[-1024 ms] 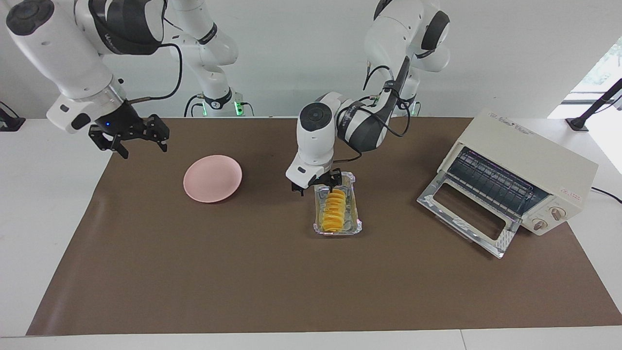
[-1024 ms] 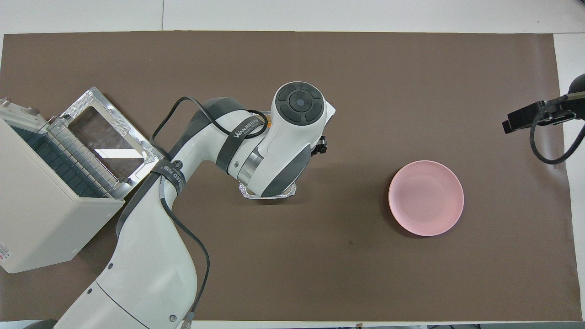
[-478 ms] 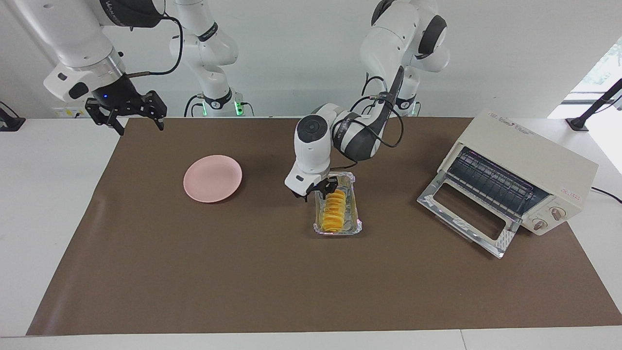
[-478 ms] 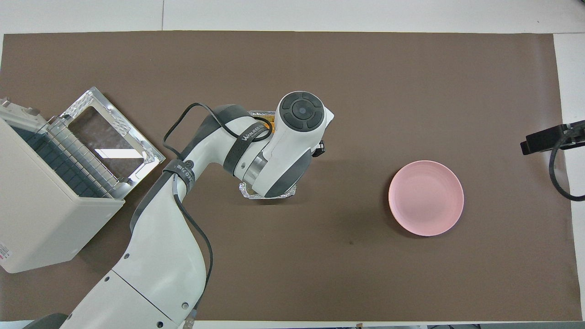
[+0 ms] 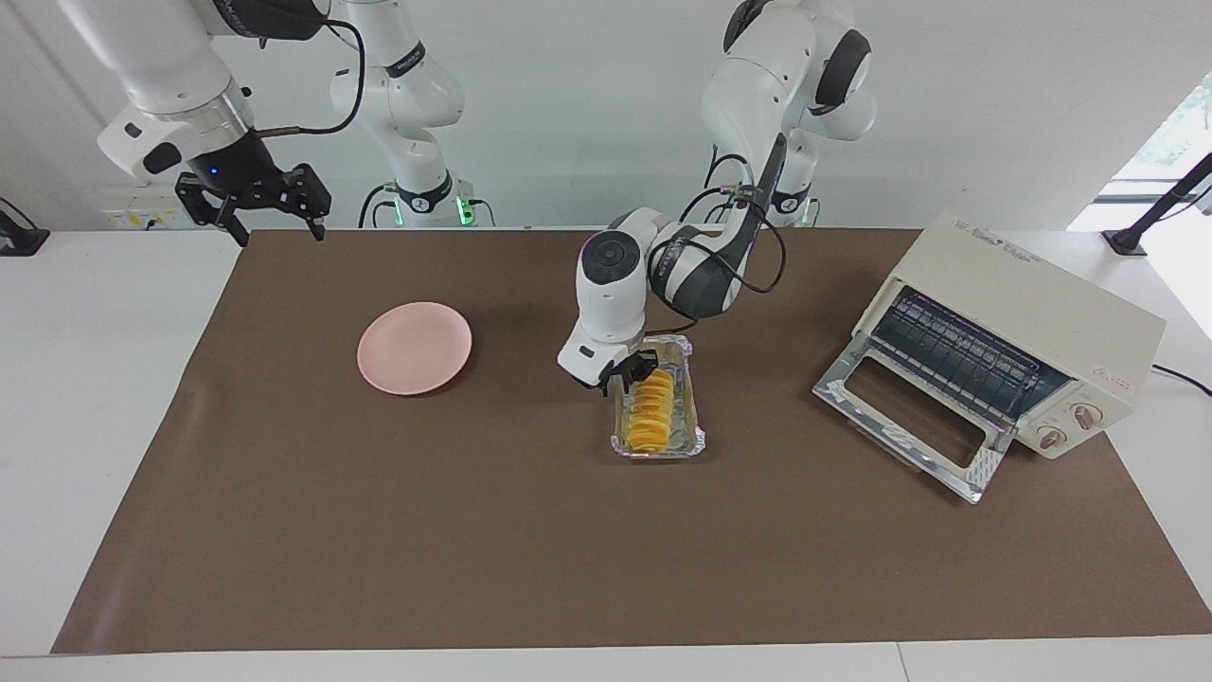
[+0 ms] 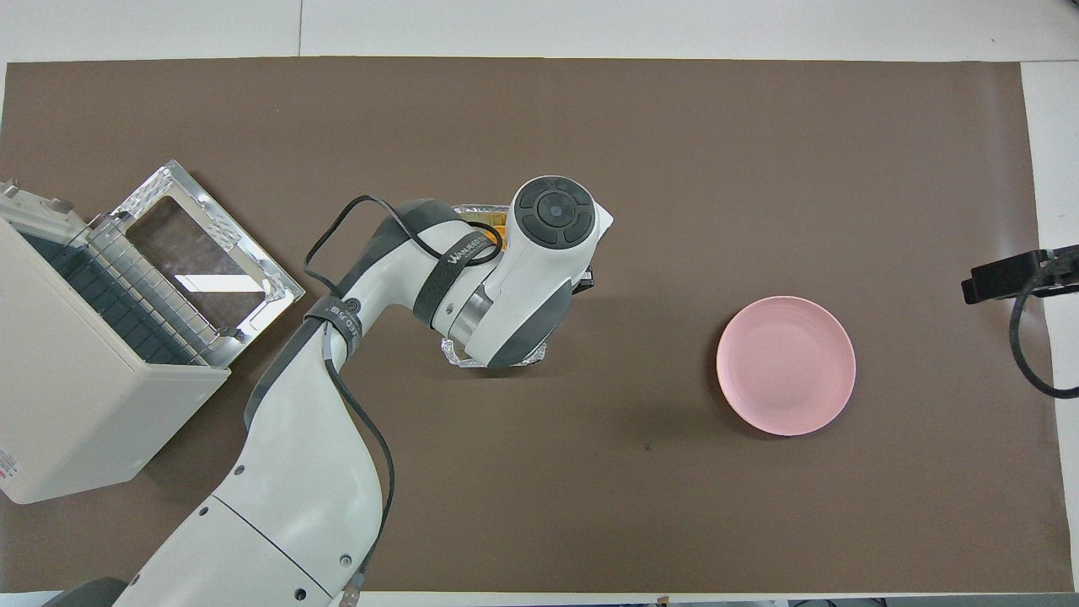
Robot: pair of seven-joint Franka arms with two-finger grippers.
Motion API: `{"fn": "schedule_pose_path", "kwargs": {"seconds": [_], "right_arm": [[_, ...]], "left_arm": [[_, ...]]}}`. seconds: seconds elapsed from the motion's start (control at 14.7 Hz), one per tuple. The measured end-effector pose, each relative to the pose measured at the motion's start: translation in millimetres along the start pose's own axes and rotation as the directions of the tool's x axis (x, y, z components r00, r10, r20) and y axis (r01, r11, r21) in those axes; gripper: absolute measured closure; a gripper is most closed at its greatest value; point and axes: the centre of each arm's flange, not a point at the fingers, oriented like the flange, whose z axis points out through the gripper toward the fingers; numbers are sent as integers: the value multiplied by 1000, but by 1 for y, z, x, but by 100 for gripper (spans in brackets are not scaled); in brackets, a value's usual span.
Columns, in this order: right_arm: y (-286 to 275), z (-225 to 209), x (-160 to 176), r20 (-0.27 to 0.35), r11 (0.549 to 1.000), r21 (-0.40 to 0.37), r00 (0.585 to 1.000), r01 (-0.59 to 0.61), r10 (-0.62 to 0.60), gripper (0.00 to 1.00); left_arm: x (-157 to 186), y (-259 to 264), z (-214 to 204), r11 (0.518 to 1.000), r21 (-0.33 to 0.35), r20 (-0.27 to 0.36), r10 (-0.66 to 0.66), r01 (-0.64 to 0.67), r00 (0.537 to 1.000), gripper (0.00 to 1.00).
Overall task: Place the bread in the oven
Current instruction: 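Grasp the foil tray with the left gripper, then carry the foil tray into the toaster oven with the left gripper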
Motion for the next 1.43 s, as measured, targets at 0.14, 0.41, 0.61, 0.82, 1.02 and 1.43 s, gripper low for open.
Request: {"fn": "schedule_pose_path", "kwargs": {"seconds": [0.14, 0.41, 0.61, 0.82, 1.02, 1.43], "right_arm": [[4, 0, 0, -2, 1000, 1, 1000, -7, 7, 0], [4, 0, 0, -2, 1000, 1, 1000, -8, 8, 0], [4, 0, 0, -2, 1000, 1, 1000, -8, 8, 0], [4, 1, -1, 4, 1000, 2, 1000, -8, 8, 0], [4, 1, -1, 6, 1000, 2, 1000, -8, 8, 0], [4, 1, -1, 7, 1000, 2, 1000, -8, 8, 0]], "left_arm": [[-2, -1, 8, 1000, 5, 5, 1, -1, 1000, 98], [0, -5, 1, 1000, 16, 12, -12, 12, 1000, 98], [24, -29, -50, 996, 57, 11, -76, 76, 997, 98], [57, -95, -123, 979, 61, -46, -194, 196, 980, 98], [92, -198, -165, 936, 67, -67, -341, 346, 938, 98], [160, -398, -148, 813, 93, -138, -561, 574, 816, 98]]}}
